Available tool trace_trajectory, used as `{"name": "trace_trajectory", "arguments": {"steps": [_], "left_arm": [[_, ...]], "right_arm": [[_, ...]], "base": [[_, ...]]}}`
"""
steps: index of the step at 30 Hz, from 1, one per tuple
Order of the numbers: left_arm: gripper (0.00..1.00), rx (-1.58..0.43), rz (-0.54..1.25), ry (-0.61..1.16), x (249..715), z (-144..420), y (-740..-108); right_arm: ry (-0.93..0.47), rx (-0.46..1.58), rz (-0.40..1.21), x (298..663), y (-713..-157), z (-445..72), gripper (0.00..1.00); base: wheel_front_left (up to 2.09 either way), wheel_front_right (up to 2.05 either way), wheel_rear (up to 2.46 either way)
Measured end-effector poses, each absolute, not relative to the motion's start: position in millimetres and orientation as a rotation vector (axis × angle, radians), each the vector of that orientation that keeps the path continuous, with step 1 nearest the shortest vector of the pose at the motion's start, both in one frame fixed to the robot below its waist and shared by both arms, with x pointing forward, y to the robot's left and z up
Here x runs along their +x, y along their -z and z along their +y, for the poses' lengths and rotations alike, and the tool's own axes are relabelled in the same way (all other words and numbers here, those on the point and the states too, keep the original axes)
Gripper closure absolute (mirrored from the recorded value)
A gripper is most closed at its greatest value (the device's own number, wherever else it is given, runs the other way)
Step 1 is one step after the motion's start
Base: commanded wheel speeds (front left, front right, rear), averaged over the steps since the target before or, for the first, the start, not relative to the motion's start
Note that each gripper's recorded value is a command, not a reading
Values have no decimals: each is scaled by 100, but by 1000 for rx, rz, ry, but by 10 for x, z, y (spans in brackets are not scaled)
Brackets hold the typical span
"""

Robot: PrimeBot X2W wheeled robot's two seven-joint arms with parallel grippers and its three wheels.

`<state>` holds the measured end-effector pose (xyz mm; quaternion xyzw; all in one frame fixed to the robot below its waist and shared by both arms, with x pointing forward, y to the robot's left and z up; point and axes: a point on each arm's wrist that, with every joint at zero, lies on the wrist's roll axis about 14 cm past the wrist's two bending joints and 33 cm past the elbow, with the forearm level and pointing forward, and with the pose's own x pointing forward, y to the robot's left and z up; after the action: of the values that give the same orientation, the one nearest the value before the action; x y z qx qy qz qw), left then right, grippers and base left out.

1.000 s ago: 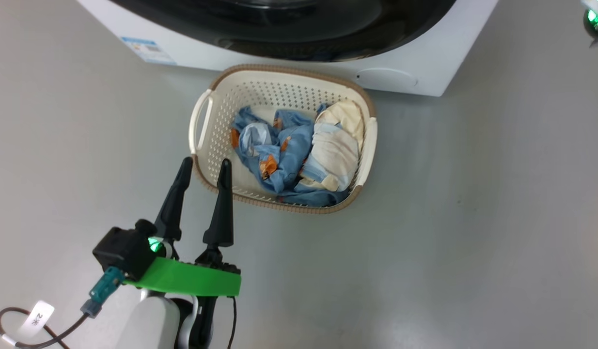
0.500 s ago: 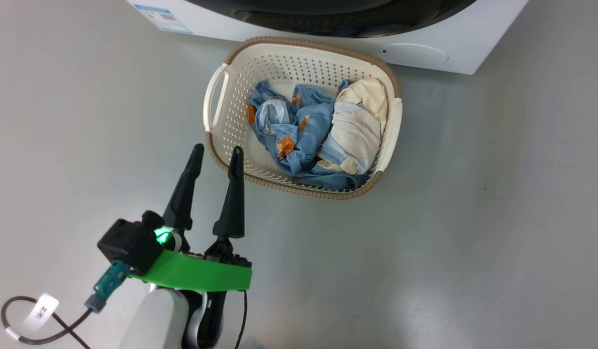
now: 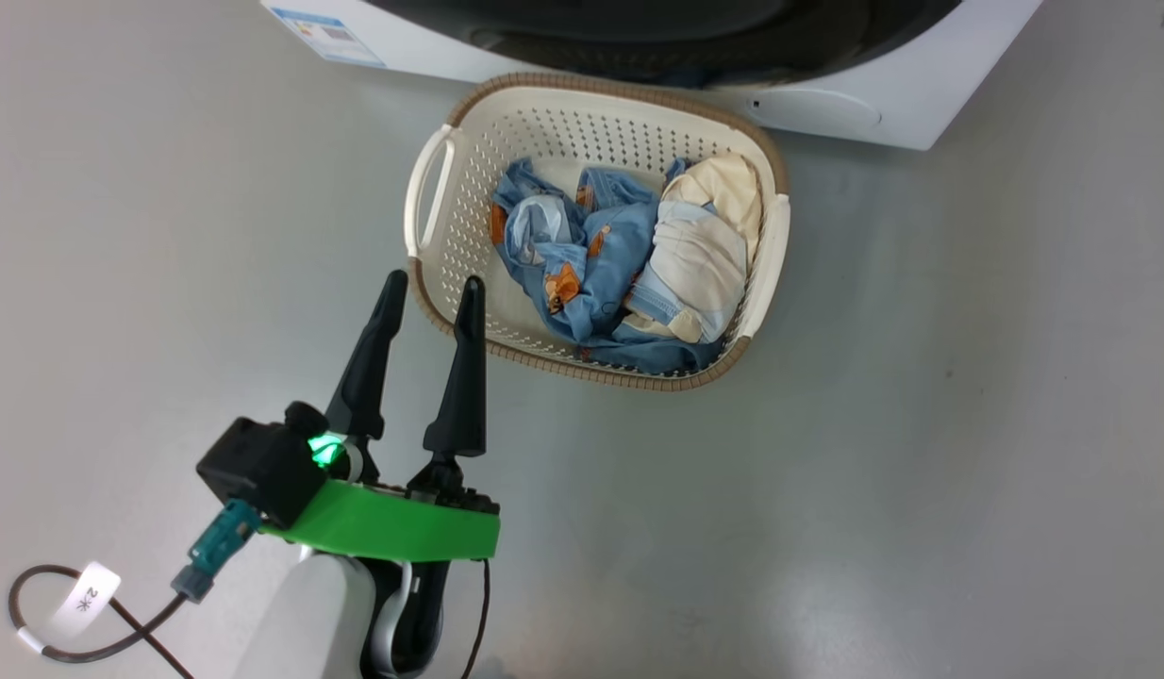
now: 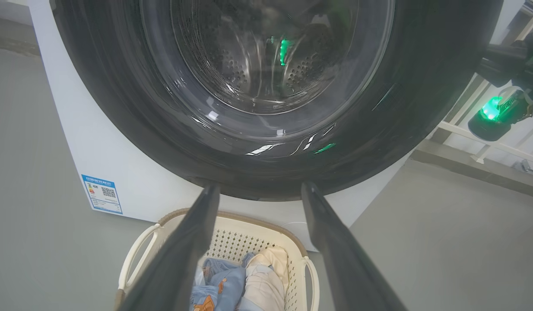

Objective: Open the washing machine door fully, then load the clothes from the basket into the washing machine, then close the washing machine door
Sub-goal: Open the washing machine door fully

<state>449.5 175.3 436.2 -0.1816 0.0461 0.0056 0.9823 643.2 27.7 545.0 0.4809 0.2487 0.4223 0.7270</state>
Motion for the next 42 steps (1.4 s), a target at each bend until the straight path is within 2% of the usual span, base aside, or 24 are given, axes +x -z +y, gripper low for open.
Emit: {"name": "trace_trajectory", "arguments": {"steps": [10,27,42], "left_arm": [[0,-368,48,-2,4467,1744,-4553],[0,-332,27,12,4105,1720,-4709],[0,-323,-12,12,3869,1740,-4868]], "right_arm": [[-954,1023,595,6169,-5459,393,100],[-1042,996,724,5335,-5525,643,100],[-1123,980,807,4753,-5605,863,100]], "base": [[0,0,0],[0,0,0],[0,0,0]]}}
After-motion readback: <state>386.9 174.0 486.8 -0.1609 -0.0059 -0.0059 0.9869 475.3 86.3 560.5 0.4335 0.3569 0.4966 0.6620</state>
